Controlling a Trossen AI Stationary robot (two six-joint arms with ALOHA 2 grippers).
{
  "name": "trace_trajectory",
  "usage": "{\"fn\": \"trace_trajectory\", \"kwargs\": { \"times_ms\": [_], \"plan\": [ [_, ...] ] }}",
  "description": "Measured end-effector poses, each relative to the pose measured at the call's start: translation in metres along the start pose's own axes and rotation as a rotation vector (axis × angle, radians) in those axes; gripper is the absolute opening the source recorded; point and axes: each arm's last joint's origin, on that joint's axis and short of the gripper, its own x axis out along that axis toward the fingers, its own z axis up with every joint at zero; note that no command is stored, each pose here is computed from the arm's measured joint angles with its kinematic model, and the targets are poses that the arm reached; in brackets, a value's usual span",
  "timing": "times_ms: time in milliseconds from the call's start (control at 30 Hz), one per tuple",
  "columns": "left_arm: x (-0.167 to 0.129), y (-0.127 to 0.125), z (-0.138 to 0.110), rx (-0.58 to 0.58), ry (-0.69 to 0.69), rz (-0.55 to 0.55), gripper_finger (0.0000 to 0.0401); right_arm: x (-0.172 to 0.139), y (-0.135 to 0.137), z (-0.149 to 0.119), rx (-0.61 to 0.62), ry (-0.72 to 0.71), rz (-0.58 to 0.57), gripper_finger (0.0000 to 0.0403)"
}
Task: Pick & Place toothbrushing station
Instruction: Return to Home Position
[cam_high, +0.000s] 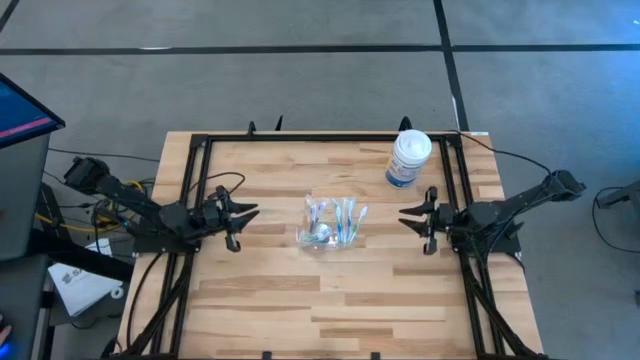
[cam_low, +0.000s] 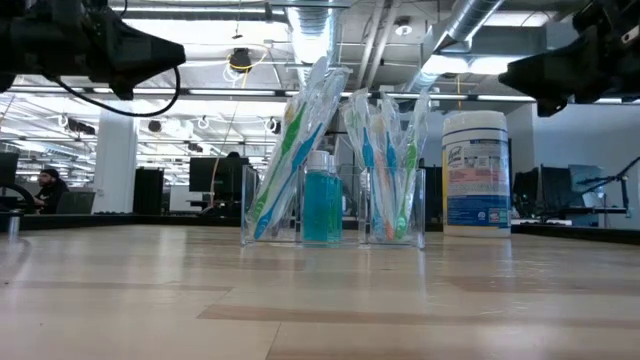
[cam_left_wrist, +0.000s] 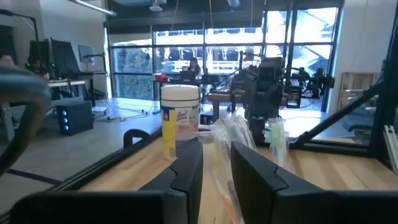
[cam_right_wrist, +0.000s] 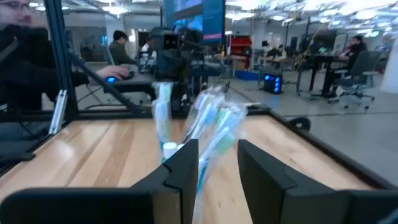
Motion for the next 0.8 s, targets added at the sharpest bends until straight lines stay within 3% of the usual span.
{"fn": "trace_trajectory", "kwargs": {
  "times_ms": [467,800],
  "plan": [
    [-0.021,0.015,0.005,-0.128,0.031,-0.134,0.0077,-0.016,-0.013,0.009,-0.028,-0.026,-0.1,0.0103],
    [-0.025,0.018,0.004,-0.127,0.041,-0.163,0.0077,-0.016,-0.012,0.002,-0.035,0.033,-0.098,0.0103]
  ]
}}
